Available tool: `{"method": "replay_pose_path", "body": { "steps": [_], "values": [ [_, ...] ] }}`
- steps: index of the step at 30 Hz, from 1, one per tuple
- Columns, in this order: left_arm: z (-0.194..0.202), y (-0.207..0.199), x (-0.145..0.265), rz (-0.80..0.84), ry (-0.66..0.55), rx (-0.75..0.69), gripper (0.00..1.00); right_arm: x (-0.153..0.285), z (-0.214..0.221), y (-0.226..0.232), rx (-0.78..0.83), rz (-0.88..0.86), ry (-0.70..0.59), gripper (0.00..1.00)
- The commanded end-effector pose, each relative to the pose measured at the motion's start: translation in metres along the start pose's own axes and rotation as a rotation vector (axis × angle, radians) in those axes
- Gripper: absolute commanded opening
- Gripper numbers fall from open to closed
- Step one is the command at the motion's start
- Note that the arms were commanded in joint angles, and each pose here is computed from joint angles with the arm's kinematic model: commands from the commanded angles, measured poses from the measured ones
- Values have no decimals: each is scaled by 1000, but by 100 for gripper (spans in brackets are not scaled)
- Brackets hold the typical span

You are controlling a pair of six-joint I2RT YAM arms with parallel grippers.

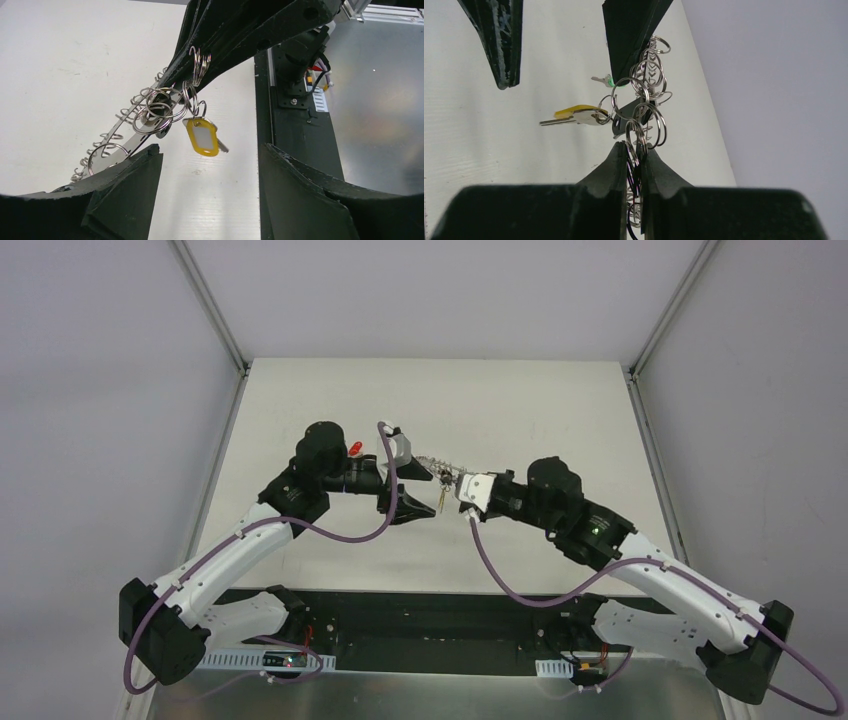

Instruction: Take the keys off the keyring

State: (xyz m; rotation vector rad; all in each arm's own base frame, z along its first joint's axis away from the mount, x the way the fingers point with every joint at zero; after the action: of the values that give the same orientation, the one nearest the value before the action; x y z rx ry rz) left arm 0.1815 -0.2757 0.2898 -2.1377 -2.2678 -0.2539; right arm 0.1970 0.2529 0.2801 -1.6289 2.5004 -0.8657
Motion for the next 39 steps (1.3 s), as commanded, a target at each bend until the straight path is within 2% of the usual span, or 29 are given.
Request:
{"method": "replay_pose_path", "body": {
  "steps": [1, 8, 17, 19, 22, 25, 27, 32, 39],
  "values": [
    [-7, 2, -1, -26, -31, -32, 73, 4, -50, -28, 126, 63, -132, 0],
    [-8, 4, 0, -41, -34, -32, 66, -4, -58, -42, 91, 102, -112, 0],
    [-8, 14, 4, -133, -40, -46, 65, -9, -55, -46, 6, 133, -95, 0],
    [-10, 14, 5, -138, -56, -57, 61, -10, -54, -46, -10, 133, -92, 0],
    [-12, 13, 5, -133, -64, -72, 49, -13, -53, -47, -52, 142, -85, 0],
    [-12, 12, 5, -126, -66, -72, 43, -17, -51, -47, -104, 154, -79, 0],
    [-12, 14, 4, -130, -67, -69, 44, -19, -51, -47, -126, 157, -82, 0],
    [-10, 20, 2, -151, -77, -44, 56, -26, -49, -38, -140, 129, -79, 0],
    [-6, 28, -1, -157, -71, 1, 55, -32, -59, -35, -137, 114, -119, 0]
  ]
}}
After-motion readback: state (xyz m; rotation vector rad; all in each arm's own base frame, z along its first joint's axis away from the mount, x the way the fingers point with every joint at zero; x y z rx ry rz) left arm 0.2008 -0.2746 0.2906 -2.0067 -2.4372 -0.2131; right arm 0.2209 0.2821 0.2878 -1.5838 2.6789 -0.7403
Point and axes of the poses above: each gripper's point midway between its finger pads, its own x axis back along the fingers, its own y axis along the line the jaws close on, z = x × y, the point moved 2 cm from there along x, back along the fingers, and after that the axes turned 9 degrees about -x, right-handed, at the moved point
